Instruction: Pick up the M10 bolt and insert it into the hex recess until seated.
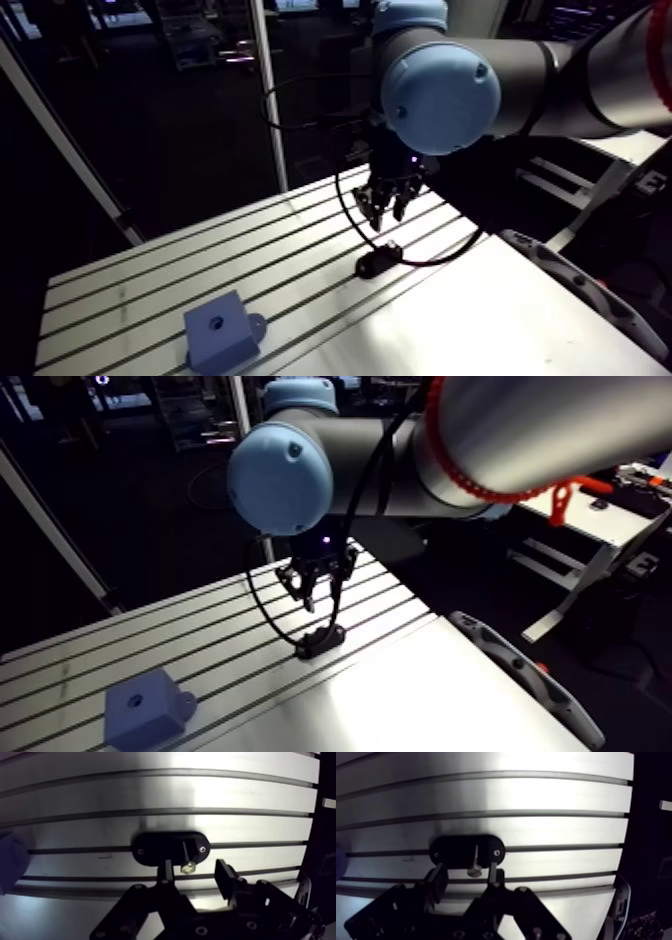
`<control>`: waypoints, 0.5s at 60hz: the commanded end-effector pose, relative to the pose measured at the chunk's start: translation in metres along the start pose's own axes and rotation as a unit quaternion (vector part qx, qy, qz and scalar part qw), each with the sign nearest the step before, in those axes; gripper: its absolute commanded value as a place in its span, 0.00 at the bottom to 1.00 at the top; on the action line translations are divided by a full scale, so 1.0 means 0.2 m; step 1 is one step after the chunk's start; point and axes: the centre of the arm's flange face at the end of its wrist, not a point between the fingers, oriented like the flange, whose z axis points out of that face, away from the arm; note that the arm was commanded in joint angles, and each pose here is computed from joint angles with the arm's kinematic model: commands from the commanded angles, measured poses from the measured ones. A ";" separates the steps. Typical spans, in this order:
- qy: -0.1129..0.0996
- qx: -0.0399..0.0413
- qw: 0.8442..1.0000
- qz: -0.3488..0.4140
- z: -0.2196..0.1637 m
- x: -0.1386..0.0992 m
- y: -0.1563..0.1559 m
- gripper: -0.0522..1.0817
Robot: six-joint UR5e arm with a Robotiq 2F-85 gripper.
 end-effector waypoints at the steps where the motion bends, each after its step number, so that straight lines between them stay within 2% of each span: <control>1: -0.004 -0.001 1.000 0.000 0.02 -0.01 0.00 0.45; 19: -0.011 0.003 1.000 -0.001 0.06 0.00 0.00 0.45; 30: -0.010 0.003 1.000 -0.001 0.06 0.00 0.00 0.45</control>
